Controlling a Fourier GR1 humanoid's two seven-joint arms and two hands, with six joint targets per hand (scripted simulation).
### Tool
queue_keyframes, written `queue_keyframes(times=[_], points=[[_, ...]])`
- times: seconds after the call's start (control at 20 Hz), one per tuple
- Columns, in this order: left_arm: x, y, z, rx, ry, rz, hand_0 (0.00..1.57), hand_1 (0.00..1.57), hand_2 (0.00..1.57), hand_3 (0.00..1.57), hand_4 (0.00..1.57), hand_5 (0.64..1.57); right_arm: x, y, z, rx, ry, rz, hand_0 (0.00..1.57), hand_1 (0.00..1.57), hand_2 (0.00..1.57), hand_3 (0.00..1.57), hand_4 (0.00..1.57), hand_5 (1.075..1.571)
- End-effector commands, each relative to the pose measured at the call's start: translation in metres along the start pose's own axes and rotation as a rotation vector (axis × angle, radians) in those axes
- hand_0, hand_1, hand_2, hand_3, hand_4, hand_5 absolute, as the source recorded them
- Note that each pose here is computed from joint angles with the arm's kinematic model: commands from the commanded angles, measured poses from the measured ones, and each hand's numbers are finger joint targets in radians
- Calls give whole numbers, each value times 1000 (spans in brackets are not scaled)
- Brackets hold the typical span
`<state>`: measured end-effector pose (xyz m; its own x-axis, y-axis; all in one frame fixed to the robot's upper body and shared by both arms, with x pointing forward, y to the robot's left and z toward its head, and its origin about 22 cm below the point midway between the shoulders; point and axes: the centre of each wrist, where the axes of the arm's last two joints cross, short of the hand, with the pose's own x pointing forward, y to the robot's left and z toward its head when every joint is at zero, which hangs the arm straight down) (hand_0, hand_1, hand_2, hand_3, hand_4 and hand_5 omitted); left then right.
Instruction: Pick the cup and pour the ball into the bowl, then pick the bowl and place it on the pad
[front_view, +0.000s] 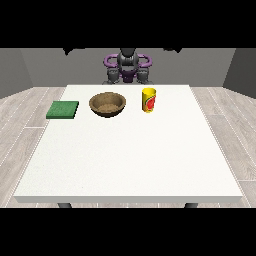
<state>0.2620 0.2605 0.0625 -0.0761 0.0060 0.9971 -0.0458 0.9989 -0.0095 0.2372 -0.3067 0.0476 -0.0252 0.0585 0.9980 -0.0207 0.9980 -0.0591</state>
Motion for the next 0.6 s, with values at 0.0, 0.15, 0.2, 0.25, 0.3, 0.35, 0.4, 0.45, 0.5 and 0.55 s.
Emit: queue_keyframes(times=[0.0, 0.15, 0.2, 0.25, 0.3, 0.35, 0.4, 0.45, 0.5, 0.55], points=[[9, 10, -1, 10, -84, 31, 0, 0, 0, 0, 0, 1548, 18, -46, 2, 9, -76, -37, 0, 0, 0, 0, 0, 1571], [6, 25, -3, 24, -116, 31, 0, 0, 0, 0, 0, 1547, 10, -24, 10, -3, -91, -61, 0, 0, 0, 0, 0, 1569], [17, 34, -19, 47, -154, 18, 0, 0, 0, 0, 0, 1544, 12, -12, 3, 29, -129, -44, 0, 0, 0, 0, 0, 1570], [14, 15, -17, 0, -158, 39, 0, 0, 0, 0, 0, 1542, 9, -18, -8, -37, -139, -43, 0, 0, 0, 0, 0, 1570], [-2, 29, -14, 23, -176, 9, 0, 0, 0, 0, 0, 1541, 2, -9, 1, 29, -136, -42, 0, 0, 0, 0, 0, 1570], [7, 18, -24, 21, -190, 15, 0, 0, 0, 0, 0, 1539, 4, -15, -7, 13, -153, -39, 0, 0, 0, 0, 0, 1569], [4, 36, -24, 5, -187, 33, 0, 0, 0, 0, 0, 1536, 10, -16, -13, 0, -154, -53, 0, 0, 0, 0, 0, 1570], [0, 13, -28, -4, -229, 17, 0, 0, 0, 0, 0, 1528, 2, -5, -18, 8, -196, -53, 0, 0, 0, 0, 0, 1570], [-12, -1, -22, -17, -251, 36, 0, 0, 0, 0, 0, 1529, -3, -10, -18, 16, -208, -38, 0, 0, 0, 0, 0, 1570], [-19, 26, -28, 37, -267, 22, 0, 0, 0, 0, 0, 1529, -1, -7, -13, 37, -213, -59, 0, 0, 0, 0, 0, 1570]])
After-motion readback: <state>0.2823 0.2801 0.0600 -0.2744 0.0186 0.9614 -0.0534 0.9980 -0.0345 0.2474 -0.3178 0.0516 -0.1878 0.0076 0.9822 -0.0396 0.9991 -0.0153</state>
